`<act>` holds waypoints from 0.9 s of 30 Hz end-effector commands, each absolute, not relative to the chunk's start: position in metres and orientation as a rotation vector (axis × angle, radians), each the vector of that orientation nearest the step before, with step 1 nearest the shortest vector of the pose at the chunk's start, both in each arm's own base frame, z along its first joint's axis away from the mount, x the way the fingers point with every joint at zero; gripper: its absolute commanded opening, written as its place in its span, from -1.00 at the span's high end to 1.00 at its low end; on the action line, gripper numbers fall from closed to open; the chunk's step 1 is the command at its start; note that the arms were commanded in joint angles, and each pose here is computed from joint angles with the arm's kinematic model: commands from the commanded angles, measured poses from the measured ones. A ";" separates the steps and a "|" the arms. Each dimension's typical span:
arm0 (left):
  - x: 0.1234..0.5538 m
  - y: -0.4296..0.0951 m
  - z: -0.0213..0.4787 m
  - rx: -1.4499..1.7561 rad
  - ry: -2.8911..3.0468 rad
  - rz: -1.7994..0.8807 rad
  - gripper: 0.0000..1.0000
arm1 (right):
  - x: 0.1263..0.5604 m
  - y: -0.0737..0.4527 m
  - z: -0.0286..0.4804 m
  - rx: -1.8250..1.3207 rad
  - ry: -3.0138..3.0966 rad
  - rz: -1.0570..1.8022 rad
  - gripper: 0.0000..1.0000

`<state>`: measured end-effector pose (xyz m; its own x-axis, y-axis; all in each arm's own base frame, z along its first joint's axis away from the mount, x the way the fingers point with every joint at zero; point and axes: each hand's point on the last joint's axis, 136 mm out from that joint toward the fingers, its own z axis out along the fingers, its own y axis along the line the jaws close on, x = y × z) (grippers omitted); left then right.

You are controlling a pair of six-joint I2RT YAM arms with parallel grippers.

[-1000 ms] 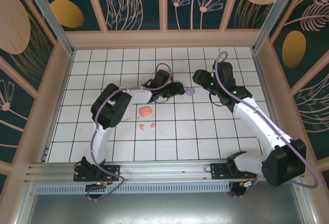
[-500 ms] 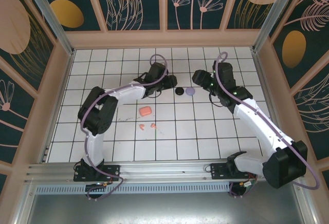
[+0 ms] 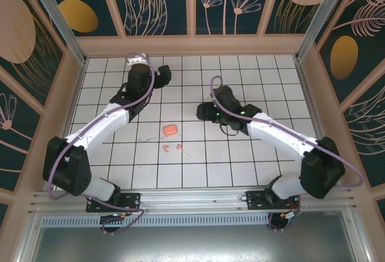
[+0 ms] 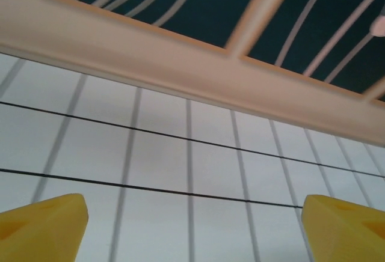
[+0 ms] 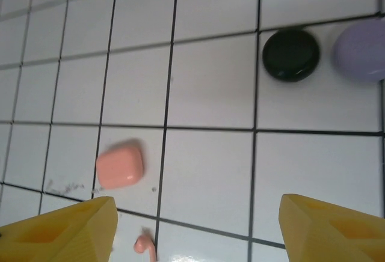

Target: Insert the wireless bluetooth earbuds into the charging case

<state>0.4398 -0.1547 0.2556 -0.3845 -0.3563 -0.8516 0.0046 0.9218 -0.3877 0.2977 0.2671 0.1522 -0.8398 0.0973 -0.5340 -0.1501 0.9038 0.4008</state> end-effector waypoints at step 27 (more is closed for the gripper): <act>0.411 -0.003 0.261 -0.700 1.712 -0.319 -0.97 | 0.294 0.405 0.053 -0.480 2.745 0.108 -0.67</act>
<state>0.4144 -0.0059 0.2505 -0.1609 -0.5885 -0.7923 -0.2976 0.7943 -0.5296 0.2969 0.4134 0.0559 -0.8832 -0.2812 -0.3754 -0.3363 0.9375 0.0890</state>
